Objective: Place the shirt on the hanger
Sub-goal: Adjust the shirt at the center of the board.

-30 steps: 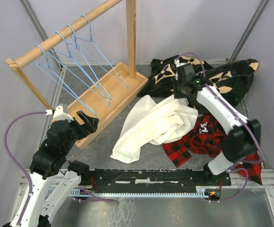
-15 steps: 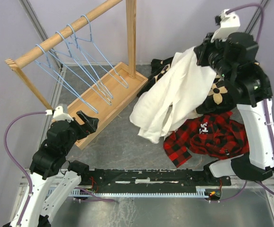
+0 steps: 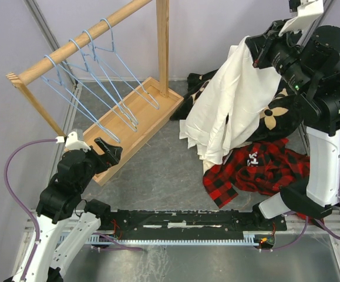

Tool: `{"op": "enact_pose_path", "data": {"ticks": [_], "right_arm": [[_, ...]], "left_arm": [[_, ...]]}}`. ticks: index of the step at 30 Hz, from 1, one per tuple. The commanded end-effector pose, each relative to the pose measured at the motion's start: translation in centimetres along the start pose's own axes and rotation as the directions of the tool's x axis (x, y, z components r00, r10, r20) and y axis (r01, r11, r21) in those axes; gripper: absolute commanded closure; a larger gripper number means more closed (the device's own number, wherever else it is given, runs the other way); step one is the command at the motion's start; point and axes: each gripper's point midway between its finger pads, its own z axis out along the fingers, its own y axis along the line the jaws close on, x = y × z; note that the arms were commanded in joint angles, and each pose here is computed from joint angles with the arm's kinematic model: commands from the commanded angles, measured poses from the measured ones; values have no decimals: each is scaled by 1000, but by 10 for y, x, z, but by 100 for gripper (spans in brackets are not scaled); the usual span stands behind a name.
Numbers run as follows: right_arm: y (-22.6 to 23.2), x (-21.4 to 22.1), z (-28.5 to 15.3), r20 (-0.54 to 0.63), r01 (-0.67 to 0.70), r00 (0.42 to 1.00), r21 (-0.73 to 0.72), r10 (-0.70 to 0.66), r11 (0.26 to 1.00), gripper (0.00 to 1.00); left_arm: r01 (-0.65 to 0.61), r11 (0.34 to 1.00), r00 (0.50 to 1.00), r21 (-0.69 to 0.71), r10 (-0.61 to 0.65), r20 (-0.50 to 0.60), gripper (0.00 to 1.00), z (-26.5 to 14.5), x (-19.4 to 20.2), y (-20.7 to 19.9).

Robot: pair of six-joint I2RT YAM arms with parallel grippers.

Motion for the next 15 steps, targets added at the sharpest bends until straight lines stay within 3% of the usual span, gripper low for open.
{"op": "enact_pose_path", "data": {"ticks": [1,4,8,10,12,15], "right_arm": [[43,36,5,-91,6,996,-170,-21,985,100],[88,99,2,-215,46,972,-238,-99,970,100],[160,184,-11,-353,-46,931,-358,-90,933,96],[206,227,-29,-416,-76,899,-453,-135,889,80],[244,257,-49,-451,-99,870,-551,-197,829,50],[256,280,-66,-467,-97,851,-589,-240,802,29]], "left_arm": [[-28,999,999,43,27,42,5,-9,-15,-11],[-26,999,999,43,24,39,5,-9,-14,-10],[-21,999,999,40,19,38,5,-9,-13,-9],[-18,999,999,35,16,39,5,-9,-13,-8],[-17,999,999,28,16,45,5,-10,-14,-7],[-18,1000,999,12,17,51,5,-11,-15,-4]]}}
